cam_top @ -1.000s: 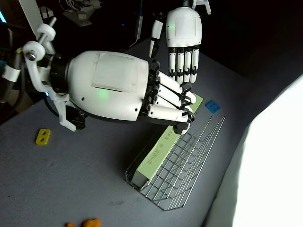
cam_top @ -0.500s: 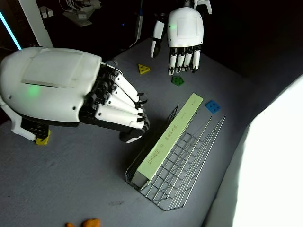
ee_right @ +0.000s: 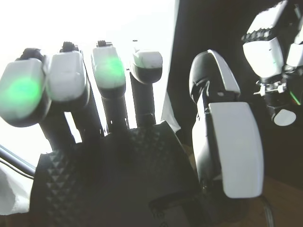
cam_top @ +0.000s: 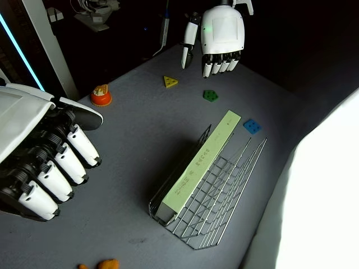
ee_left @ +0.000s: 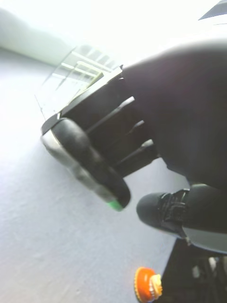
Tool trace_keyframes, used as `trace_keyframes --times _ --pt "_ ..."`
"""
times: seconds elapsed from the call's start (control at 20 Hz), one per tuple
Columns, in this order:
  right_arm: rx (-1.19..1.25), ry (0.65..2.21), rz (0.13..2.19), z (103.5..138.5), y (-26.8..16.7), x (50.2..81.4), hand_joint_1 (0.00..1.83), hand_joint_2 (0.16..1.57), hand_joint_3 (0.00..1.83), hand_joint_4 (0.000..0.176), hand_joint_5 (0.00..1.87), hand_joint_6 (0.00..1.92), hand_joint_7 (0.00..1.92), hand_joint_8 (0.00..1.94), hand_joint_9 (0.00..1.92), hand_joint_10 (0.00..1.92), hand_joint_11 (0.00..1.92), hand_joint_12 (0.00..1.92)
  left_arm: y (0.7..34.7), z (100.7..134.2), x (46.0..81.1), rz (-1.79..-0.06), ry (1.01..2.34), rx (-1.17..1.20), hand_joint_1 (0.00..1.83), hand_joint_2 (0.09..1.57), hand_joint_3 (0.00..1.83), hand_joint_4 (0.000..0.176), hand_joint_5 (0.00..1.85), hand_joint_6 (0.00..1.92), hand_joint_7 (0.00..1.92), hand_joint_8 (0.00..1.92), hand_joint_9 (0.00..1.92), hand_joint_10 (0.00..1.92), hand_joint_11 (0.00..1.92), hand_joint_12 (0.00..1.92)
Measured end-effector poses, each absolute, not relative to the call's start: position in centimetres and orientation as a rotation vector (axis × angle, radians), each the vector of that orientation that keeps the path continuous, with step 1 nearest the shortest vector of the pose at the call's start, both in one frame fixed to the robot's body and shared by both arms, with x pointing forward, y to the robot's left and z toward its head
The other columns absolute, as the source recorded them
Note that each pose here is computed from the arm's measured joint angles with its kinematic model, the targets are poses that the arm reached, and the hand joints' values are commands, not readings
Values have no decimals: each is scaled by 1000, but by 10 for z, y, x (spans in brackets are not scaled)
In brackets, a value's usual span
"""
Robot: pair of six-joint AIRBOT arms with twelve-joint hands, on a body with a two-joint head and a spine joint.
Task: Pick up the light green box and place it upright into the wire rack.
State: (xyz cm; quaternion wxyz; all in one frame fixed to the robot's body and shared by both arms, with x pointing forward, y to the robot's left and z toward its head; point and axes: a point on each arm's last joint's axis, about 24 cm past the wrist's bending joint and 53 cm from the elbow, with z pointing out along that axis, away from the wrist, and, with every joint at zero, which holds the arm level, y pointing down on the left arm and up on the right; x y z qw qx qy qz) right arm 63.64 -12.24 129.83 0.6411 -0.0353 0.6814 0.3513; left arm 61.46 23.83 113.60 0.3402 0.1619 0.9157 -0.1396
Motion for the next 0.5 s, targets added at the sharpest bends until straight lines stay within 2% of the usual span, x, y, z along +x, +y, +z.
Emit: trace_keyframes --times 0.15,0.2,0.25,0.3,0.35,0.4,0.45,0.5 --pt "-72 1557 808 1301 -127 634 190 1304 0 176 1281 1921 1435 1941 1502 1921 1579 1921 243 1136 617 -356 2384 411 112 1367 3 0 1255 1921 1363 1921 1400 1921 1459 1921" --pt "-75 1551 817 1304 -124 632 182 1304 0 176 1274 1921 1425 1941 1500 1921 1592 1921 243 1136 617 -356 2384 410 98 1375 0 17 1255 1921 1376 1921 1411 1921 1464 1921" --pt "-78 1545 827 1307 -121 630 129 1315 5 176 1274 1921 1421 1941 1492 1921 1584 1921 242 1136 617 -359 2385 409 120 1373 0 42 1246 1921 1375 1921 1409 1921 1456 1921" --pt "-89 1543 837 1308 -116 626 73 1330 11 176 1307 1921 1430 1941 1489 1921 1569 1921 242 1136 617 -359 2385 409 204 1348 0 55 1247 1921 1374 1921 1411 1921 1453 1921" --pt "-101 1547 844 1307 -111 622 138 1316 1 176 1320 1921 1447 1941 1500 1921 1575 1921 243 1136 617 -357 2384 410 270 1315 0 166 1279 1921 1370 1921 1390 1921 1441 1921" --pt "-110 1553 845 1306 -109 621 138 1316 1 176 1320 1921 1447 1941 1500 1921 1575 1921 242 1136 616 -358 2383 413 270 1315 0 166 1279 1921 1370 1921 1390 1921 1441 1921" --pt "-117 1562 846 1304 -108 620 153 1299 0 176 1317 1921 1447 1941 1501 1921 1571 1921 242 1136 616 -359 2385 412 240 1316 0 174 1280 1921 1351 1921 1375 1921 1433 1921" --pt "-119 1564 844 1303 -108 620 157 1302 0 176 1266 1921 1417 1941 1463 1921 1516 1921 241 1136 616 -358 2385 415 168 1339 9 176 1267 1921 1342 1921 1368 1921 1417 1921"
